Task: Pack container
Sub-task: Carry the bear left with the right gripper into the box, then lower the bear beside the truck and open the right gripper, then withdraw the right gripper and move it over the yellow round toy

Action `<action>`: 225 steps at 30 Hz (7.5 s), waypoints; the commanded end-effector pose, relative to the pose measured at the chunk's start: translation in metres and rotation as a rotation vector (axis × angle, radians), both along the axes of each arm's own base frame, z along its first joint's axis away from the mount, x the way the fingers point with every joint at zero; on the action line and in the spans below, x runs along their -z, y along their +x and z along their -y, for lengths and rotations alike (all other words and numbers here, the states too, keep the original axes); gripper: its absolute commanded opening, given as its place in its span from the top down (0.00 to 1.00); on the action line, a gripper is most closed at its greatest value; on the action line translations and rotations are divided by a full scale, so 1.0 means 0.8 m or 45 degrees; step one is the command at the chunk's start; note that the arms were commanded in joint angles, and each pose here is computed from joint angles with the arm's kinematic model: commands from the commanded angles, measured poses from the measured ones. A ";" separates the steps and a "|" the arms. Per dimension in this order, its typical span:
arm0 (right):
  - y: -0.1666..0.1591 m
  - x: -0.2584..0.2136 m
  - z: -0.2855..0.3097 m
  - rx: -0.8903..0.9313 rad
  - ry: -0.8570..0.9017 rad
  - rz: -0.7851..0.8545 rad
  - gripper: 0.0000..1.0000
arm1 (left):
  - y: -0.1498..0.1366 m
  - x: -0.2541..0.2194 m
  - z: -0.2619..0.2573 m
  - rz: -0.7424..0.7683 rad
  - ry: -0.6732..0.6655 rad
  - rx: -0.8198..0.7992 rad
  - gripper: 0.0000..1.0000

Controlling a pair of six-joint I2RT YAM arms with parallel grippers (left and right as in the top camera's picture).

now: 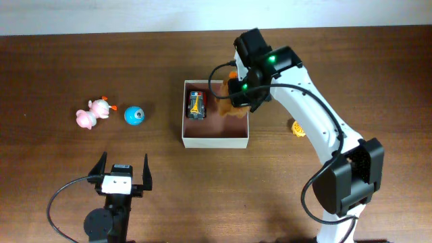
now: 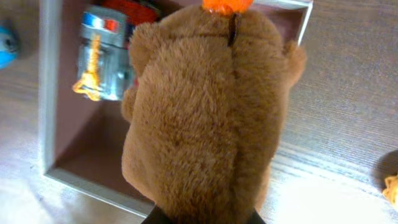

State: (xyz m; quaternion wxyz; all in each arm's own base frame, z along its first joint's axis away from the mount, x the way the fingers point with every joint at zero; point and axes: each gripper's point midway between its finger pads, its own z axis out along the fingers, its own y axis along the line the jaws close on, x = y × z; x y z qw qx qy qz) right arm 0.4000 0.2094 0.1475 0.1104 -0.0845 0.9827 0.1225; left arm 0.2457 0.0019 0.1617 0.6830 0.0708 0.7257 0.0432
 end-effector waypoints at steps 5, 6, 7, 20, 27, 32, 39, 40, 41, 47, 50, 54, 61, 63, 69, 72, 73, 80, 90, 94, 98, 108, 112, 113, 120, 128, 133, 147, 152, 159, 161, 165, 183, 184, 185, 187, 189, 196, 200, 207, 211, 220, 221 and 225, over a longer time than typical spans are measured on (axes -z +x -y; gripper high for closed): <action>-0.011 0.044 0.006 0.033 -0.056 -0.057 0.89 | 0.000 0.002 0.000 0.000 0.016 0.000 0.00; -0.011 0.045 0.005 0.033 -0.055 -0.056 0.88 | 0.000 0.002 0.000 0.000 0.016 0.000 0.00; -0.010 0.045 0.005 0.033 -0.054 -0.053 0.84 | 0.000 0.002 0.000 0.000 0.016 0.000 0.00; 0.007 0.037 -0.014 -0.030 0.034 0.031 0.46 | 0.000 0.002 0.000 0.000 0.016 0.000 0.00; -0.017 0.017 -0.036 -0.112 0.174 -0.066 0.46 | 0.000 0.002 0.000 0.000 0.016 0.000 0.00; -0.056 0.011 -0.037 -0.169 0.139 -0.200 0.55 | 0.000 0.002 0.000 0.000 0.016 0.000 0.00; -0.076 0.021 -0.045 -0.224 0.042 -0.215 0.90 | 0.000 0.002 0.000 0.000 0.016 0.000 0.00; -0.076 0.024 -0.046 -0.222 0.031 -0.209 0.92 | 0.000 0.002 0.000 0.000 0.016 0.000 0.00; -0.076 0.028 -0.047 -0.225 0.021 -0.204 0.94 | 0.000 0.002 0.000 0.000 0.016 0.000 0.00; -0.075 0.054 -0.045 -0.194 0.008 -0.207 0.96 | 0.000 0.002 0.000 0.000 0.016 0.000 0.00; -0.075 0.067 -0.040 -0.175 -0.017 -0.207 0.96 | 0.000 0.002 0.000 0.000 0.016 0.000 0.00; -0.079 0.080 -0.038 -0.174 -0.023 -0.219 0.96 | 0.000 0.002 0.000 0.000 0.016 0.000 0.00; -0.081 0.098 -0.030 -0.167 -0.056 -0.218 0.96 | 0.000 0.002 0.000 0.000 0.016 0.000 0.00; -0.078 0.103 -0.030 -0.167 -0.055 -0.202 0.96 | 0.000 0.002 0.000 0.000 0.016 0.000 0.00; -0.052 0.111 -0.012 -0.128 -0.177 -0.072 0.96 | 0.000 0.002 0.000 0.000 0.016 0.000 0.01; -0.041 0.110 -0.007 -0.113 -0.215 -0.025 0.96 | 0.000 0.002 0.000 0.000 0.016 0.000 0.00; -0.038 0.110 -0.006 -0.109 -0.224 -0.011 0.96 | 0.000 0.002 0.000 0.000 0.016 0.000 0.00; -0.027 0.107 -0.011 -0.112 -0.208 0.043 0.96 | 0.000 0.002 0.000 0.000 0.016 0.000 0.00; -0.007 0.100 -0.022 -0.139 -0.171 0.139 0.96 | 0.000 0.002 0.000 0.000 0.016 0.000 0.00; 0.004 0.096 -0.026 -0.132 -0.161 0.188 0.96 | 0.000 0.002 0.000 0.000 0.016 0.000 0.00; 0.011 0.093 -0.028 -0.151 -0.166 0.228 0.96 | 0.000 0.002 0.000 0.000 0.016 0.000 0.01; 0.006 0.089 -0.027 -0.159 -0.169 0.198 0.96 | 0.000 0.002 0.000 0.000 0.016 0.000 0.00; -0.012 0.080 -0.019 -0.158 -0.202 0.104 0.96 | 0.000 0.002 0.000 0.000 0.016 0.000 0.00; -0.014 0.078 -0.017 -0.150 -0.207 0.091 0.96 | 0.000 0.002 0.000 0.000 0.016 0.000 0.00; -0.034 0.070 -0.006 -0.122 -0.245 -0.006 0.96 | 0.000 0.002 0.000 0.000 0.016 0.000 0.01; -0.053 0.074 0.007 -0.120 -0.293 -0.090 0.96 | 0.000 0.002 0.000 0.000 0.016 0.000 0.00; -0.055 0.075 0.011 -0.115 -0.312 -0.101 0.96 | 0.000 0.002 0.000 0.000 0.016 0.000 0.00; -0.084 0.077 0.024 -0.023 -0.347 -0.239 0.96 | 0.000 0.002 0.000 0.000 0.016 0.000 0.00; -0.088 0.077 0.020 -0.005 -0.318 -0.261 0.96 | 0.000 0.002 0.000 0.000 0.016 0.000 0.00; -0.083 0.077 0.012 -0.007 -0.280 -0.246 0.96 | 0.000 0.002 0.000 0.000 0.016 0.000 0.00; -0.086 0.077 0.011 -0.010 -0.268 -0.260 0.96 | 0.000 0.002 0.000 0.000 0.016 0.000 0.00; -0.091 0.077 0.010 0.006 -0.258 -0.286 0.96 | 0.000 0.002 0.000 0.000 0.016 0.000 0.00; -0.072 0.052 0.001 -0.032 -0.227 -0.201 0.96 | 0.000 0.002 0.000 0.000 0.016 0.000 0.00; -0.066 0.041 -0.001 -0.037 -0.225 -0.168 0.96 | 0.000 0.002 0.000 0.000 0.016 0.000 0.00; -0.060 0.029 0.000 -0.032 -0.231 -0.138 0.96 | 0.000 0.002 0.000 0.000 0.016 0.000 0.00; -0.049 0.004 0.004 -0.021 -0.258 -0.080 0.92 | 0.000 0.002 0.000 0.000 0.016 0.000 0.00; -0.042 -0.024 0.014 -0.001 -0.289 -0.032 0.83 | 0.000 0.002 0.000 0.000 0.016 0.000 0.00; -0.038 -0.080 0.111 0.188 -0.427 -0.021 0.44 | 0.000 0.002 0.000 0.000 0.016 0.000 0.00; -0.044 -0.087 0.162 0.293 -0.440 -0.080 0.28 | 0.000 0.002 0.000 0.000 0.016 0.000 0.00; -0.050 -0.066 0.215 0.387 -0.404 -0.208 0.19 | 0.000 0.002 0.000 0.000 0.016 0.000 0.01; -0.051 -0.022 0.224 0.400 -0.363 -0.283 0.20 | 0.000 0.002 0.000 0.000 0.016 0.000 0.00; -0.072 0.092 0.241 0.461 -0.272 -0.419 0.20 | 0.000 0.002 0.000 0.000 0.016 0.000 0.00; -0.073 0.097 0.244 0.469 -0.272 -0.420 0.20 | 0.000 0.002 0.000 0.000 0.016 0.000 0.00; -0.069 0.118 0.245 0.444 -0.232 -0.389 0.20 | 0.000 0.002 0.000 0.000 0.016 0.000 0.00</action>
